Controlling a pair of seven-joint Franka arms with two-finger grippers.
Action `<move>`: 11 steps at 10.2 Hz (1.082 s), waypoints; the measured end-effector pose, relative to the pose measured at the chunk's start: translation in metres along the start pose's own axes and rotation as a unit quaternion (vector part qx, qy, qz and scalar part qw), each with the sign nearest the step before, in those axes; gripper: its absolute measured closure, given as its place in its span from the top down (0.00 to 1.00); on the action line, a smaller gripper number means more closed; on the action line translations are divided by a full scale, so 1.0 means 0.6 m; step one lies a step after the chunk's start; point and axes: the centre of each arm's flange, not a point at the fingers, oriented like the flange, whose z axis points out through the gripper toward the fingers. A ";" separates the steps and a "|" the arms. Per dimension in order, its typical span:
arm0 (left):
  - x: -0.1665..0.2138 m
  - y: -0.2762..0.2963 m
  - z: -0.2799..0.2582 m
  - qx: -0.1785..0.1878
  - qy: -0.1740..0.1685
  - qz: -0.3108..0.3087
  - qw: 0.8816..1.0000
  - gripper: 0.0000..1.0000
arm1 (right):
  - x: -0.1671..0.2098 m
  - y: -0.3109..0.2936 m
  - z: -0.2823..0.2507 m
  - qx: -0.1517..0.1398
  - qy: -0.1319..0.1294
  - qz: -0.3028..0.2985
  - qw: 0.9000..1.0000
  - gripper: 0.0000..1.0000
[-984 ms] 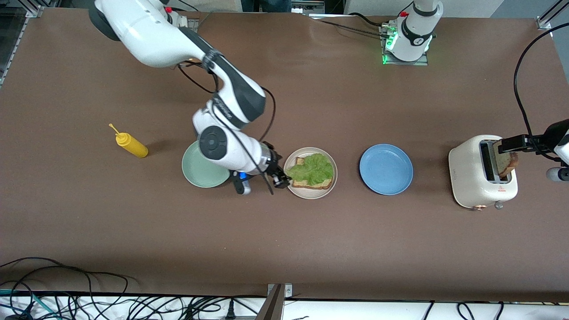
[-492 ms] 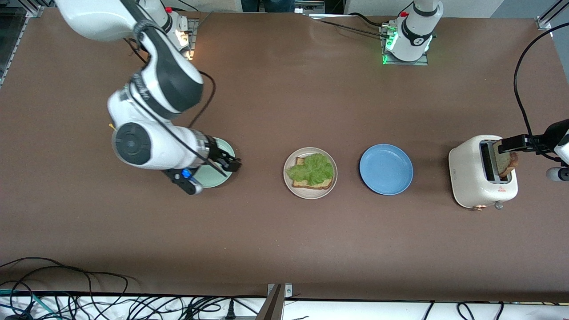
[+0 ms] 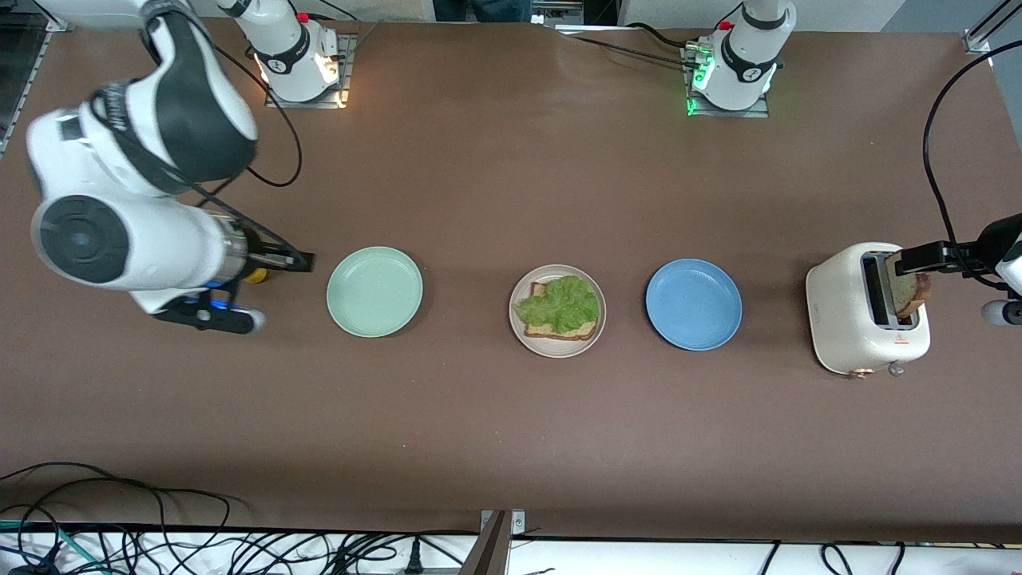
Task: Make sandwich on beige plate with both arms
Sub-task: 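Move the right gripper back toward the yellow squeeze bottle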
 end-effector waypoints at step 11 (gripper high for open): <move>0.000 0.000 0.000 0.000 0.000 0.000 1.000 1.00 | -0.045 0.354 0.111 0.033 0.057 -0.182 0.981 1.00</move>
